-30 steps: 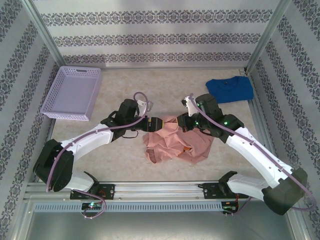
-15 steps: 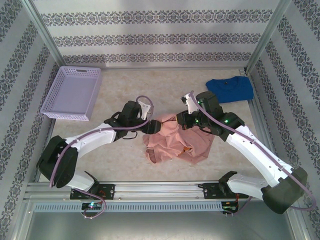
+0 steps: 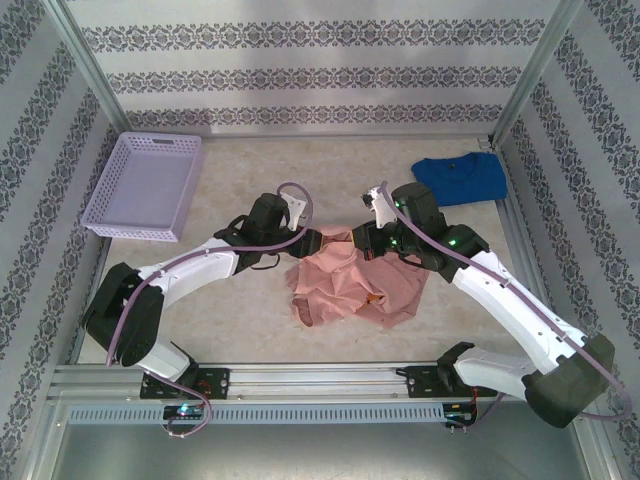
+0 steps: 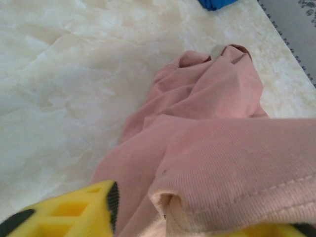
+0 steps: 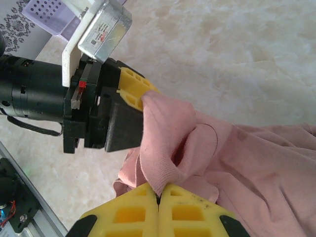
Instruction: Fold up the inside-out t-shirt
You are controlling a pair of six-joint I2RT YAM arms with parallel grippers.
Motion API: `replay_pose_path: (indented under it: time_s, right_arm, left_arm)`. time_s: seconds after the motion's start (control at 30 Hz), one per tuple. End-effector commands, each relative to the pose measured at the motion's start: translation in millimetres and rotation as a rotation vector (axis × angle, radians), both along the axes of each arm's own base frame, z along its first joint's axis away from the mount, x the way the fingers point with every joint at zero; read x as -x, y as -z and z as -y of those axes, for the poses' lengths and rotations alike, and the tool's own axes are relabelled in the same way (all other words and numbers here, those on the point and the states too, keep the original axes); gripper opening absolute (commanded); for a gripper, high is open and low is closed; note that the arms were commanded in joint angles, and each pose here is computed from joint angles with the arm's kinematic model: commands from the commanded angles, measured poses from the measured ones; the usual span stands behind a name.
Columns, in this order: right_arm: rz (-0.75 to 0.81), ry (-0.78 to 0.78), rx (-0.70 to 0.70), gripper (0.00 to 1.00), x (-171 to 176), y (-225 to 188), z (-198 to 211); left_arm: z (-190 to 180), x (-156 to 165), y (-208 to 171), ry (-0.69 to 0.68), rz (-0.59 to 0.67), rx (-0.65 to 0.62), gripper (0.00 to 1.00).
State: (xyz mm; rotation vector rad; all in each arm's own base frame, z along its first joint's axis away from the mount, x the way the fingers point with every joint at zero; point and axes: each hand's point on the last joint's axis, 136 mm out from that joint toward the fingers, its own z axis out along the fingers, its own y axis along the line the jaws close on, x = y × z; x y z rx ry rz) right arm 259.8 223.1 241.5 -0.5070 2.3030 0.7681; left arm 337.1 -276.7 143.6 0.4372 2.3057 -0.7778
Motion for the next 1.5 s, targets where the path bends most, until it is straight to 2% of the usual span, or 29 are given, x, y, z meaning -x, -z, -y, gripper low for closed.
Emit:
replay_pose_path:
  time_s: [0.0,0.23,0.47,0.6,0.73,0.8,0.93,1.07,1.2,1.4,1.43,1.47]
  right_arm:
    - [0.004,0.004,-0.027,0.00,-3,-9,-1]
    - [0.022,0.037,0.052,0.00,-3,-9,14]
    - [0.033,0.044,0.094,0.00,-5,-9,18]
    - [0.038,0.033,0.128,0.00,-6,-5,16]
    - [0.042,-0.001,0.166,0.00,-2,1,6]
    - [0.030,-0.018,0.197,0.00,4,7,4]
    - [-0.050,-0.055,0.237,0.00,35,32,9]
    - [-0.171,-0.072,0.211,0.00,72,63,10]
    - [-0.234,-0.075,0.184,0.00,97,86,12]
    - [-0.328,-0.041,0.193,0.01,128,129,21]
    - [-0.350,-0.047,0.211,0.06,135,138,24]
    - [-0.371,-0.049,0.236,0.14,141,146,28]
  left_arm:
    - [-6,-12,-5,-0.042,0.053,-0.066,0.38]
    - [-37,-16,-8,-0.115,0.072,-0.215,0.26]
    - [-55,-1,-28,-0.150,0.044,-0.241,0.17]
    - [-62,9,-44,-0.179,0.015,-0.206,0.16]
    - [-51,32,-65,-0.117,-0.021,-0.080,0.16]
    - [-55,46,-66,-0.110,-0.053,-0.059,0.15]
    - [-69,88,-44,-0.100,-0.157,-0.046,0.08]
    - [-65,130,-10,-0.055,-0.271,0.010,0.03]
    - [-63,148,13,-0.047,-0.308,-0.011,0.00]
    - [-51,181,47,0.002,-0.397,-0.051,0.03]
    - [-50,186,53,0.012,-0.417,-0.057,0.09]
    - [-50,190,57,0.019,-0.436,-0.064,0.14]
